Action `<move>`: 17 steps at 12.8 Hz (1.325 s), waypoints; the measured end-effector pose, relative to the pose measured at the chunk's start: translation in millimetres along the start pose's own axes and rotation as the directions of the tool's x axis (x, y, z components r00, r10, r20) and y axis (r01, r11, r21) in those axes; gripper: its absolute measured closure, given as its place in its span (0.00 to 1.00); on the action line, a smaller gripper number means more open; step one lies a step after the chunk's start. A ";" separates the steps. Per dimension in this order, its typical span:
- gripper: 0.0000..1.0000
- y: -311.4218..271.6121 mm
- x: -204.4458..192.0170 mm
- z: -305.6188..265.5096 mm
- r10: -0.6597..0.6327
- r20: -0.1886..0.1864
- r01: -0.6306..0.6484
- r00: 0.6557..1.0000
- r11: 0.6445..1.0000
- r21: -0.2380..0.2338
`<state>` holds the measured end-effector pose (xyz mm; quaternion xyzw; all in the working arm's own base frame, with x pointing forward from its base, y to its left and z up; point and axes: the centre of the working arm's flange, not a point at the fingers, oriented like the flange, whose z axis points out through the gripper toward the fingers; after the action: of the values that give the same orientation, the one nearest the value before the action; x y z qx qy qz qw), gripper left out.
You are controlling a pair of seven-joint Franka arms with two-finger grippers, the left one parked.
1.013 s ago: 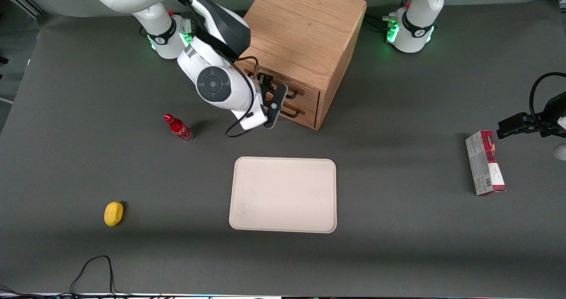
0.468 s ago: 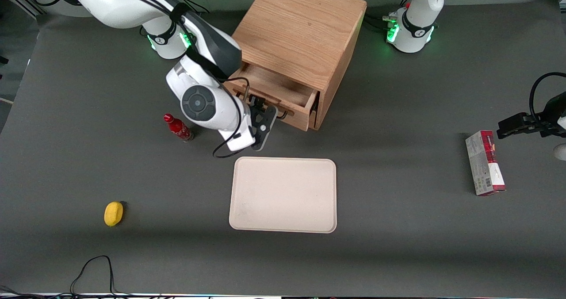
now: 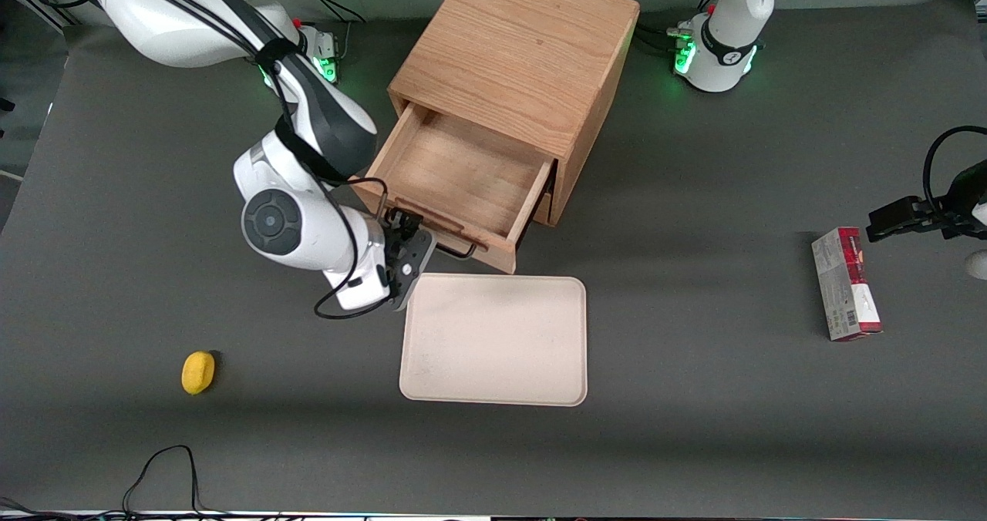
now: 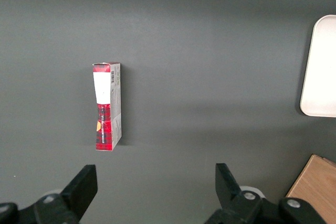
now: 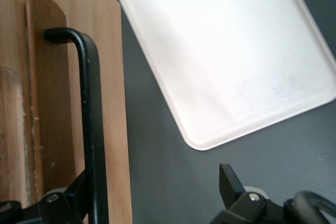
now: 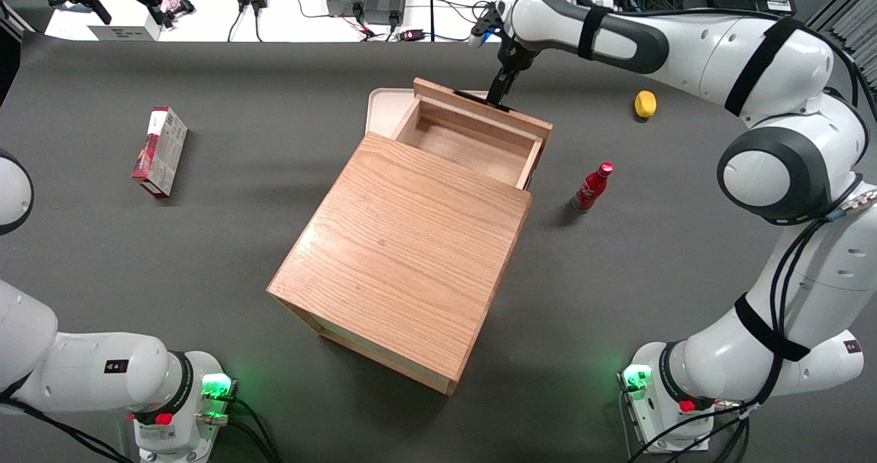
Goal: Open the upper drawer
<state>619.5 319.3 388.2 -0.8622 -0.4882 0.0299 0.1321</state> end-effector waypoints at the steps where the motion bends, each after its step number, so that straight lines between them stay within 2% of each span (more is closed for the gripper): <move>1: 0.00 8.3 0.0 -2.3 0.010 -0.009 -0.010 1.000 1.000 -0.003; 5: 0.00 41.6 -1.5 -16.7 0.049 -0.056 -0.050 0.997 0.999 -0.020; 9: 0.00 62.5 -6.2 -30.6 0.072 -0.084 -0.076 0.994 0.996 -0.043; 12: 0.00 50.8 -5.3 -81.7 0.027 -0.083 -0.041 0.996 0.985 -0.168; 14: 0.00 38.3 -13.1 -131.2 0.030 -0.104 -0.052 0.994 0.975 -0.215; 16: 0.00 33.8 -28.5 -177.3 0.108 -0.155 -0.145 0.982 0.956 -0.255; 17: 0.00 30.7 -42.7 -198.5 0.207 -0.170 -0.247 0.963 0.933 -0.262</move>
<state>658.6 228.6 568.2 -0.9228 -0.3738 -0.0849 0.0379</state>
